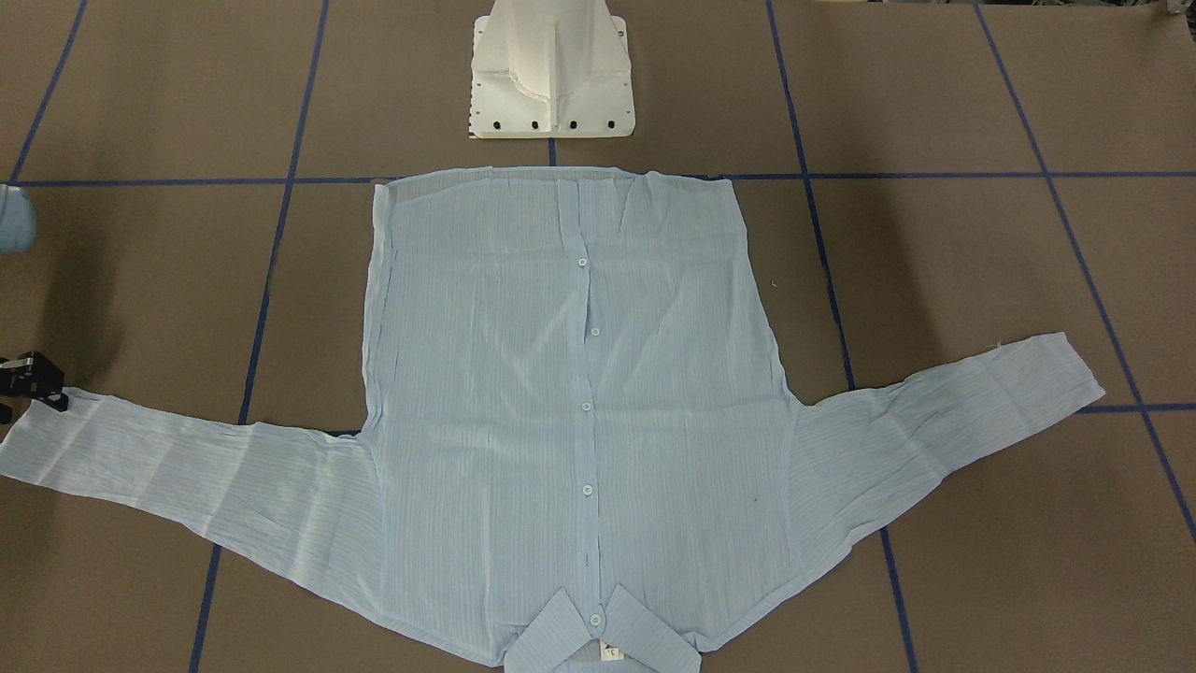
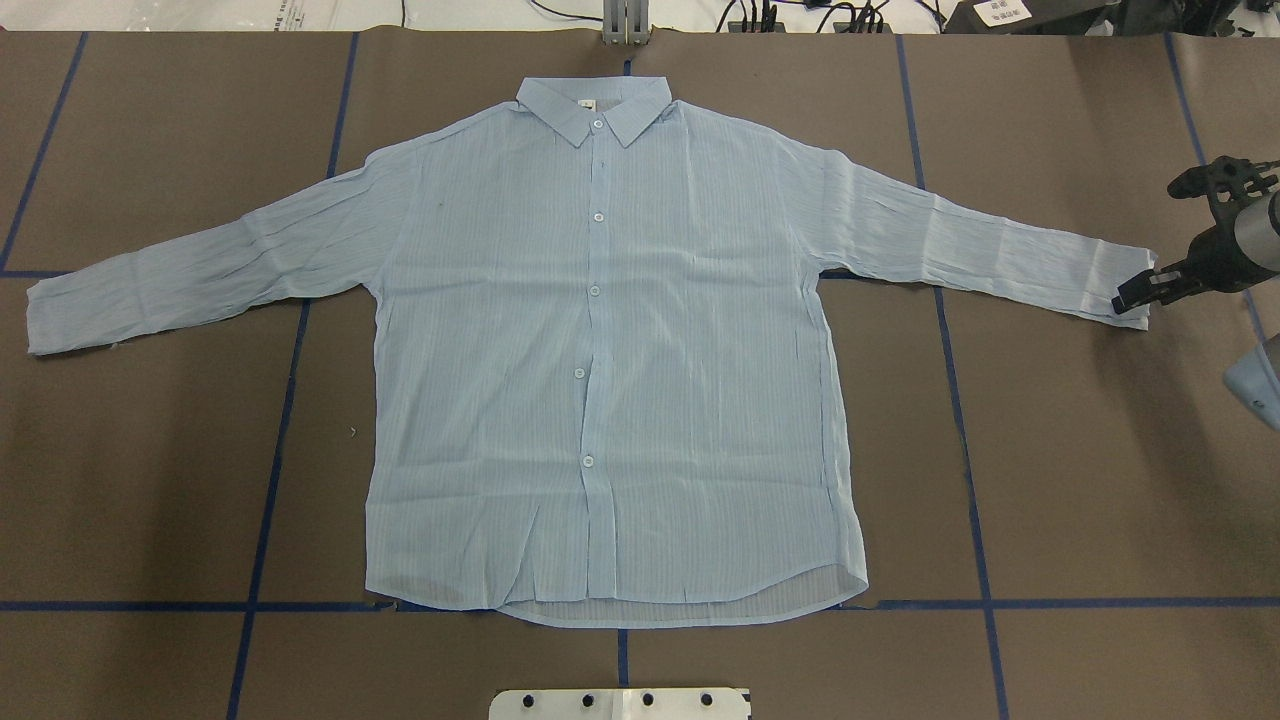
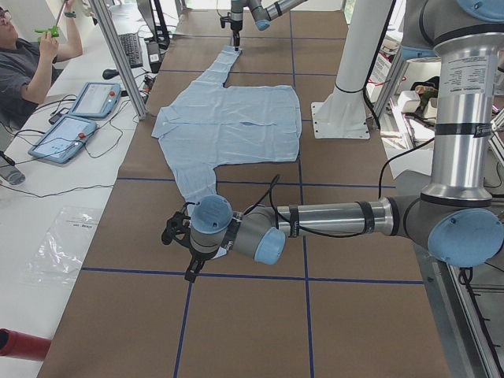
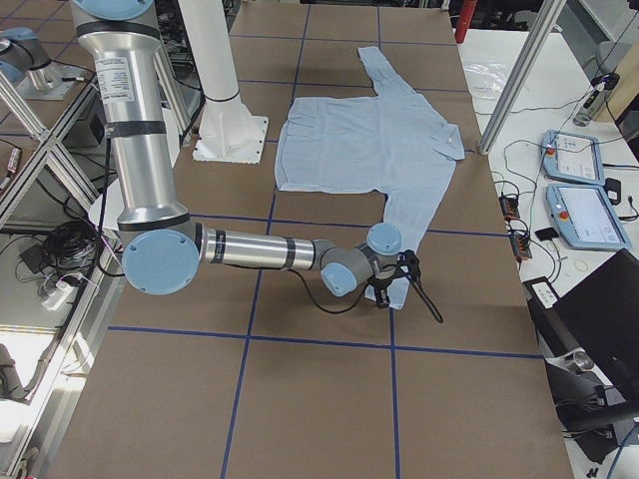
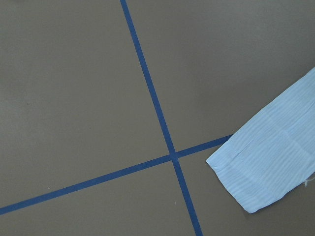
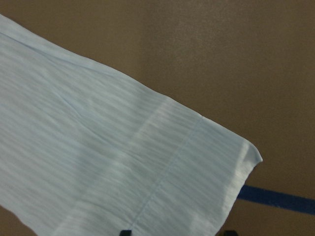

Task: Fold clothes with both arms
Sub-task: 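Lower the right gripper onto the cuff nearest it and grasp it, then carry the grasped sleeve with the right gripper across the shirt toward the collar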

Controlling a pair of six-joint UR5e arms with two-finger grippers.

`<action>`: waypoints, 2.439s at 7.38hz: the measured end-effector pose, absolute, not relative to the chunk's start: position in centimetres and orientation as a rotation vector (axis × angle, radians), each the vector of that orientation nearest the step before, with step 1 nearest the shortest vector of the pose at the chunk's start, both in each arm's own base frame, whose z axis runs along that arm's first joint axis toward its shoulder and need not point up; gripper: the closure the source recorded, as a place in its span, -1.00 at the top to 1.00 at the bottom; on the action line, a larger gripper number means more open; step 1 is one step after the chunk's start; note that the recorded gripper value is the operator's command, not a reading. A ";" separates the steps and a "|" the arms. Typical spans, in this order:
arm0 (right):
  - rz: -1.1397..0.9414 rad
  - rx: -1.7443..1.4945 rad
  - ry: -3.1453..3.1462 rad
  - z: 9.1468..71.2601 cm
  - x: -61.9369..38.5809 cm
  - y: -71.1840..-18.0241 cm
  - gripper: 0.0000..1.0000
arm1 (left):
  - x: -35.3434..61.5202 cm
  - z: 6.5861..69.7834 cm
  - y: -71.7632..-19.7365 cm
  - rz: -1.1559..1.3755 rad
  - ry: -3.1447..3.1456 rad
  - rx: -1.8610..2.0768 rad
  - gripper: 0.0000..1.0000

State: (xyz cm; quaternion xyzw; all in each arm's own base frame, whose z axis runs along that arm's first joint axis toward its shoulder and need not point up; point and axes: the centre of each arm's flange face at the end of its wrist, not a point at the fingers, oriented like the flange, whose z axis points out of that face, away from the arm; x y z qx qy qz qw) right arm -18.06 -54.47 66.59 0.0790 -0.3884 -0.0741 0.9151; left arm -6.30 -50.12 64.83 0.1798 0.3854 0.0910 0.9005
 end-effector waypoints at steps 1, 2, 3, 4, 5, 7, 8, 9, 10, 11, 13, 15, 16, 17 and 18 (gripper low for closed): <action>-0.152 0.159 -0.801 66.7 -18.1 -54.4 -1.00 | -6.3 64.8 -50.1 0.188 0.797 0.372 1.00; -0.152 0.159 -0.804 66.6 -18.0 -54.4 -1.00 | -6.3 64.8 -50.2 0.188 0.797 0.372 1.00; -0.153 0.161 -0.806 66.5 -18.1 -54.4 -1.00 | -6.3 64.8 -50.2 0.188 0.797 0.372 1.00; -0.154 0.165 -0.809 66.2 -18.0 -54.5 -1.00 | -6.3 64.8 -50.2 0.187 0.797 0.371 1.00; -0.158 0.178 -0.823 65.3 -17.9 -54.6 -1.00 | -6.3 64.9 -50.1 0.186 0.797 0.370 1.00; -0.171 0.230 -0.898 61.0 -16.5 -55.2 -1.00 | -6.3 65.0 -50.1 0.185 0.797 0.368 1.00; -0.184 0.262 -0.953 57.8 -15.8 -55.4 -1.00 | -6.3 65.0 -50.1 0.184 0.797 0.366 1.00; -0.186 0.295 -1.014 53.4 -15.8 -56.2 -1.00 | -6.3 65.2 -50.1 0.183 0.798 0.364 1.00; -0.168 0.308 -1.076 47.2 -17.2 -58.0 -1.00 | -6.3 65.2 -50.1 0.182 0.798 0.363 1.00; -0.153 0.294 -1.128 40.3 -20.3 -60.2 -1.00 | -6.3 65.3 -50.0 0.182 0.798 0.362 1.00; -0.144 0.244 -1.166 26.9 -28.0 -62.5 -1.00 | -6.3 65.6 -49.9 0.181 0.799 0.357 1.00; -0.146 0.253 -1.151 17.6 -35.0 -62.5 -1.00 | -6.3 65.8 -49.9 0.179 0.799 0.352 1.00; -0.150 0.268 -1.136 14.3 -39.1 -62.6 -1.00 | -6.3 66.0 -49.8 0.178 0.799 0.349 1.00; -0.153 0.287 -1.108 12.1 -43.3 -62.5 -1.00 | -6.3 66.2 -49.7 0.177 0.799 0.345 1.00; -0.155 0.301 -1.075 11.1 -47.1 -61.9 -1.00 | -6.4 66.3 -49.7 0.175 0.799 0.343 1.00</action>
